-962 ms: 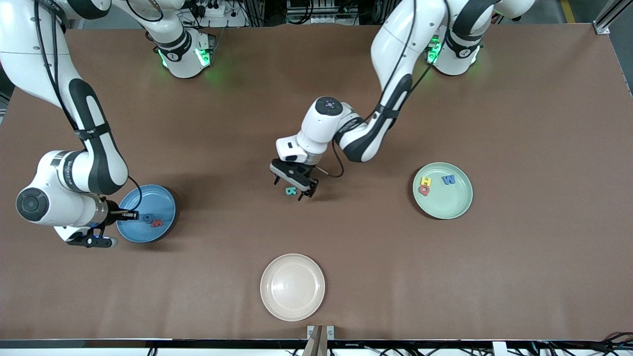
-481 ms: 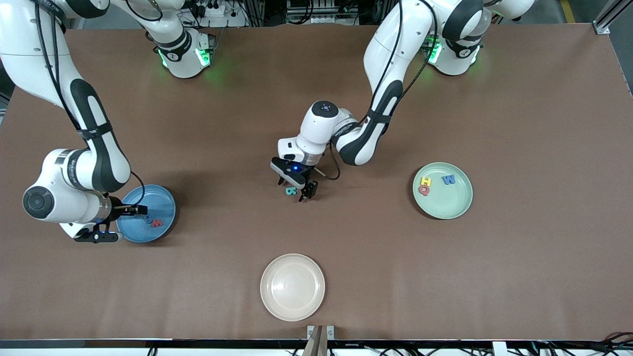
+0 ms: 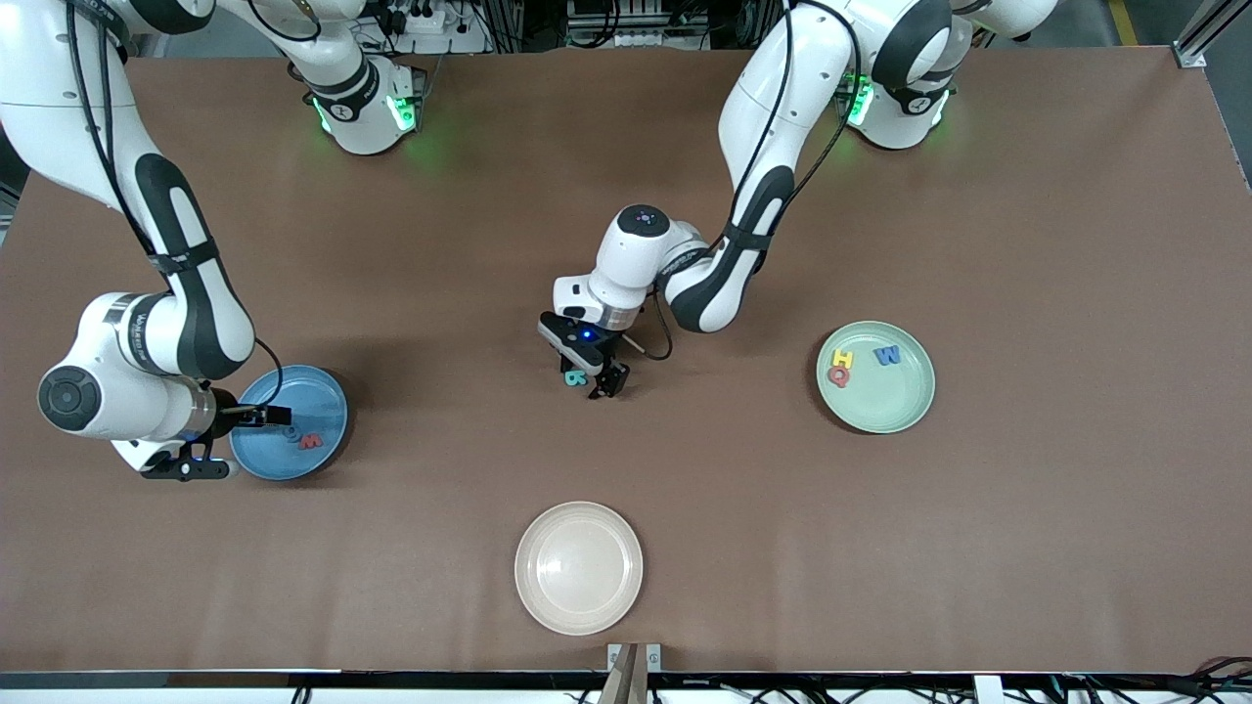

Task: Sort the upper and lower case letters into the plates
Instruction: 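Carry the yellow c to the blue plate while the left gripper grasps R, then release the c on the blue plate while the left gripper carries R, then grasp the blue E with the right gripper while the left gripper withdraws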

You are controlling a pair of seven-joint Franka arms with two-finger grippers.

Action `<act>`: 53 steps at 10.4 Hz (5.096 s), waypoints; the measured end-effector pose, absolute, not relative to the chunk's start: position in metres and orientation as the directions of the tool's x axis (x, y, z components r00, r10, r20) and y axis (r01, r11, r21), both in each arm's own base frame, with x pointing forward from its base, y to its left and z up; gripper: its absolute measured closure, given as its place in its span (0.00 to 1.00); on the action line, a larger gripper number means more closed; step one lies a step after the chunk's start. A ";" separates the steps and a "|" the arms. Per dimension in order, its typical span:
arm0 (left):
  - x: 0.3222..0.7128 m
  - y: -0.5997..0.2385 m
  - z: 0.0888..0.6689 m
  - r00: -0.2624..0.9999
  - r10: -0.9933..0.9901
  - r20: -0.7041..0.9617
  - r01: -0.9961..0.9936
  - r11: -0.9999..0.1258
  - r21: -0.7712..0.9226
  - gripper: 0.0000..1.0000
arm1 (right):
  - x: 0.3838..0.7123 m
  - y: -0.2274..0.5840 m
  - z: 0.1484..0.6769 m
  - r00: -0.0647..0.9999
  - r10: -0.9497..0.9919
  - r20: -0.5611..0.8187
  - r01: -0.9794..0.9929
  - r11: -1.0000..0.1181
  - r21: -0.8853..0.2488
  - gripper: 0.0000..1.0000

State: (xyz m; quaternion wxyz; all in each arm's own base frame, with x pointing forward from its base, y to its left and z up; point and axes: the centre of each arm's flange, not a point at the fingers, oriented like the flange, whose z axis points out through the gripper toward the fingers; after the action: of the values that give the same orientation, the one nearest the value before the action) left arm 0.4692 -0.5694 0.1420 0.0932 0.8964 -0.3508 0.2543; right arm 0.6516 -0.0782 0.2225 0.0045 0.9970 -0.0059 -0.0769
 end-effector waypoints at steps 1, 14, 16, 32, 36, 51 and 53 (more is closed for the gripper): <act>0.469 -0.569 0.142 0.624 -0.581 0.522 -0.676 -0.736 -0.011 0.37 | 0.653 -0.078 0.223 0.989 -0.012 -0.147 -0.011 -1.000 0.010 0.00; 0.478 -0.564 0.144 0.628 -0.574 0.525 -0.667 -0.745 -0.017 0.64 | 0.669 -0.022 0.252 0.989 0.072 -0.131 0.069 -0.997 -0.026 0.00; 0.495 -0.550 0.146 0.650 -0.563 0.510 -0.641 -0.767 -0.029 0.64 | 0.670 -0.008 0.256 0.988 0.090 -0.127 0.086 -0.996 -0.034 0.00; 0.598 -0.165 0.217 0.631 -0.685 -0.363 -0.722 -0.691 0.048 0.64 | 0.573 0.356 0.275 0.933 -0.346 -0.098 -0.350 -0.936 -0.037 0.00; 0.591 -0.153 0.215 0.634 -0.683 -0.363 -0.714 -0.697 0.065 0.65 | 0.520 0.366 0.234 0.860 -0.506 -0.063 -0.510 -0.857 -0.076 0.00; 0.638 -0.163 0.334 0.954 -0.255 -0.156 -0.261 -0.965 -0.024 0.00 | 0.456 0.429 0.167 0.720 -0.687 -0.097 -0.693 -0.720 -0.041 0.00; 0.645 -0.137 0.410 0.976 -0.182 -0.117 -0.185 -0.983 -0.019 0.00 | 0.455 0.432 0.166 0.721 -0.686 -0.097 -0.691 -0.721 -0.041 0.00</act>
State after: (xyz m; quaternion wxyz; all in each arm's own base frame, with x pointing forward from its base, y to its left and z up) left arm 0.6454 -0.1367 0.4100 -0.0150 0.9940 -0.0922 -0.0572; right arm 0.4548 0.4323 0.1665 -0.0374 0.9269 -0.3715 -0.0374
